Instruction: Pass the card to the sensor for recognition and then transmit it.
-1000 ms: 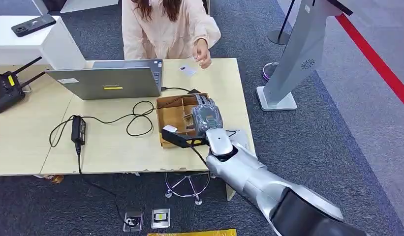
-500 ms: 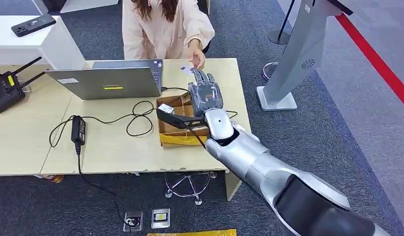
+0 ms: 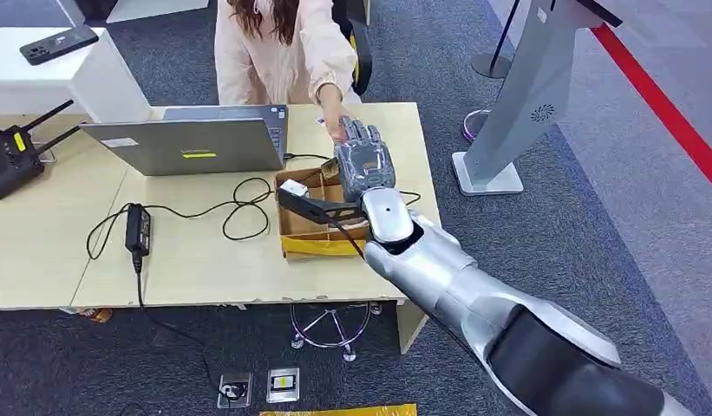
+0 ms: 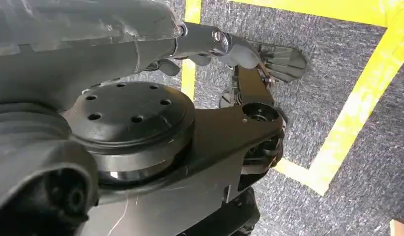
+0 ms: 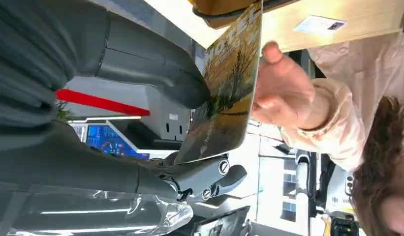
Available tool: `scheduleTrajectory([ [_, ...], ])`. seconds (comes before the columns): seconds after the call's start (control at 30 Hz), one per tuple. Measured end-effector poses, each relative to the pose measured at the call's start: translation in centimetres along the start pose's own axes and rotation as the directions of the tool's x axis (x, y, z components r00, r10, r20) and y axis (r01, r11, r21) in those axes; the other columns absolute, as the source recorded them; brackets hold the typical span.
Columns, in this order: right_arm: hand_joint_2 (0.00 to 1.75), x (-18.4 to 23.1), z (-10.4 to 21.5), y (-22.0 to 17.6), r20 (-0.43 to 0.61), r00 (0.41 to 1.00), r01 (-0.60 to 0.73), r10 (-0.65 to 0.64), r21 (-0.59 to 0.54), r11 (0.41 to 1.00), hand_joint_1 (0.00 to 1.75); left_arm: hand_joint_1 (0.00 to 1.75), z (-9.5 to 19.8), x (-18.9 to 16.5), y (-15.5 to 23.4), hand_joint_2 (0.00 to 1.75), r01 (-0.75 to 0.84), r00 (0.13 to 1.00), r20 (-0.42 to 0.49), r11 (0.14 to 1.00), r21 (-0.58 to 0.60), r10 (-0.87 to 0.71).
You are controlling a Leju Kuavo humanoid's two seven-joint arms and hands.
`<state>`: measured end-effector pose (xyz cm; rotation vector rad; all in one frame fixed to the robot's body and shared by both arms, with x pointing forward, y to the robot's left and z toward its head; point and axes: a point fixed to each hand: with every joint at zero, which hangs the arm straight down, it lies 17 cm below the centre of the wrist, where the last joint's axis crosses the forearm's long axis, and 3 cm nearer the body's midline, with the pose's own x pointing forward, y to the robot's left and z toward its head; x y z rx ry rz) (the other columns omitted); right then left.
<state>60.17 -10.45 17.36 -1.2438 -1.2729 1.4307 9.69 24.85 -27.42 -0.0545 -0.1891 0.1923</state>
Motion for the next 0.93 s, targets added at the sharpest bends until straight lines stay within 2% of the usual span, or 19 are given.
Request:
scheduleTrajectory([
  [0.37, 1.75, -1.8, -1.4, -3.3, -0.051, 0.997, -0.063, 0.06, -0.051, 0.997, 1.75, 0.0, 0.0, 0.2, -0.1, 0.0, 0.016, 1.0, 0.003, 1.0, -0.002, -0.016],
  [0.93, 1.75, -4.1, -1.5, -2.3, -0.095, 0.991, -0.094, 0.092, -0.023, 0.995, 1.75, 0.0, 0.0, 0.1, -0.1, 0.0, 0.027, 1.0, -0.002, 1.0, -0.002, -0.027],
])
